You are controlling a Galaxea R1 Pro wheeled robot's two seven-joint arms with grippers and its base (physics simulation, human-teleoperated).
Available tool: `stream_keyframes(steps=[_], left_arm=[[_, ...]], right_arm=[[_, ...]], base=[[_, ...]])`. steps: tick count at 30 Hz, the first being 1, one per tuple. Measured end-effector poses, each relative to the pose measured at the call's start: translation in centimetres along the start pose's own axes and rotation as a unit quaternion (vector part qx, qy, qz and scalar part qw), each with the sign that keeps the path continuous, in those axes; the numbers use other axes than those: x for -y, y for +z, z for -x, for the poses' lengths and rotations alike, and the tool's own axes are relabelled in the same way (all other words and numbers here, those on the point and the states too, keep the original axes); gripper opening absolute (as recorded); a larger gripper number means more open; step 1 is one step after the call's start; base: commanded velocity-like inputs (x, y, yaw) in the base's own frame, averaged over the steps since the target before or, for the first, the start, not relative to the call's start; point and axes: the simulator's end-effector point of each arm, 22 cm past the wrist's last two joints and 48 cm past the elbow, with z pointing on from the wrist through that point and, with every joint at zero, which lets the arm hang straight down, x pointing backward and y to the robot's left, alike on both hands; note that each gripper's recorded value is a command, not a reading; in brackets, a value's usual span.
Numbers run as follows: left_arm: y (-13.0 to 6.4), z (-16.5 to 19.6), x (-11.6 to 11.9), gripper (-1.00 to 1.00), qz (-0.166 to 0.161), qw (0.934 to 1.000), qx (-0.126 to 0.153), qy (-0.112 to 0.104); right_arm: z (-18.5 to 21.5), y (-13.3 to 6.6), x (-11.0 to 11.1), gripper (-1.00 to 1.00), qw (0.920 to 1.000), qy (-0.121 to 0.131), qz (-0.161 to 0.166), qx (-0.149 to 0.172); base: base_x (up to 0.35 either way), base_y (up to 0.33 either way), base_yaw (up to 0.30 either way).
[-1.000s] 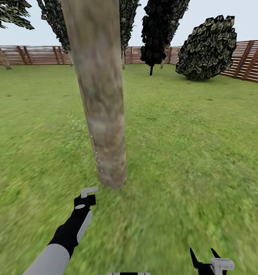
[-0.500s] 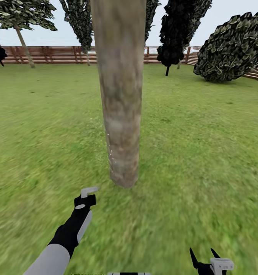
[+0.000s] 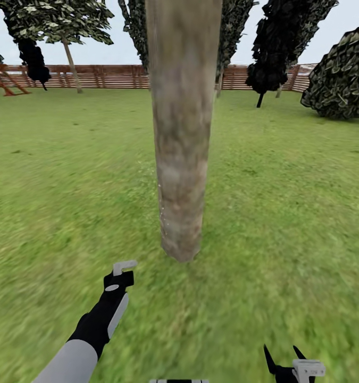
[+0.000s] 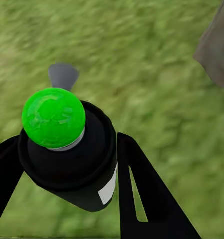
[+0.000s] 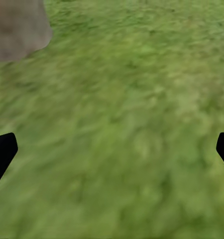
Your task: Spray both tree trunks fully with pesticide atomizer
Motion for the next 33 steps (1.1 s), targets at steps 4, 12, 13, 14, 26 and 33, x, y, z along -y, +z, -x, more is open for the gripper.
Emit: stream_keyframes(steps=[4, 12, 13, 14, 26, 33], left_arm=[[0.00, 0.00, 0.00, -1.00, 0.000, 1.0000, 0.000, 0.000], [0.00, 0.01, 0.00, -1.00, 0.000, 1.0000, 0.000, 0.000], [0.00, 0.00, 0.00, -1.00, 0.000, 1.0000, 0.000, 0.000], [0.00, 0.00, 0.00, -1.00, 0.000, 1.0000, 0.000, 0.000], [0.00, 0.00, 0.00, -1.00, 0.000, 1.0000, 0.000, 0.000], [0.00, 0.00, 0.00, -1.00, 0.000, 1.0000, 0.000, 0.000]], right_arm=[[-0.01, 0.00, 0.00, 1.00, 1.0000, 0.000, 0.000, 0.000], [0.00, 0.00, 0.00, 1.00, 1.0000, 0.000, 0.000, 0.000], [0.00, 0.00, -0.01, 1.00, 1.0000, 0.000, 0.000, 0.000], [0.00, 0.00, 0.00, 1.00, 1.0000, 0.000, 0.000, 0.000], [0.00, 0.00, -0.01, 1.00, 1.0000, 0.000, 0.000, 0.000], [-0.01, 0.00, -0.01, 1.00, 1.0000, 0.000, 0.000, 0.000]], base=[[0.000, -0.271, 0.277], [0.000, -0.271, 0.277], [0.000, -0.271, 0.277], [0.000, -0.271, 0.277], [0.000, -0.271, 0.276], [0.000, -0.271, 0.061]])
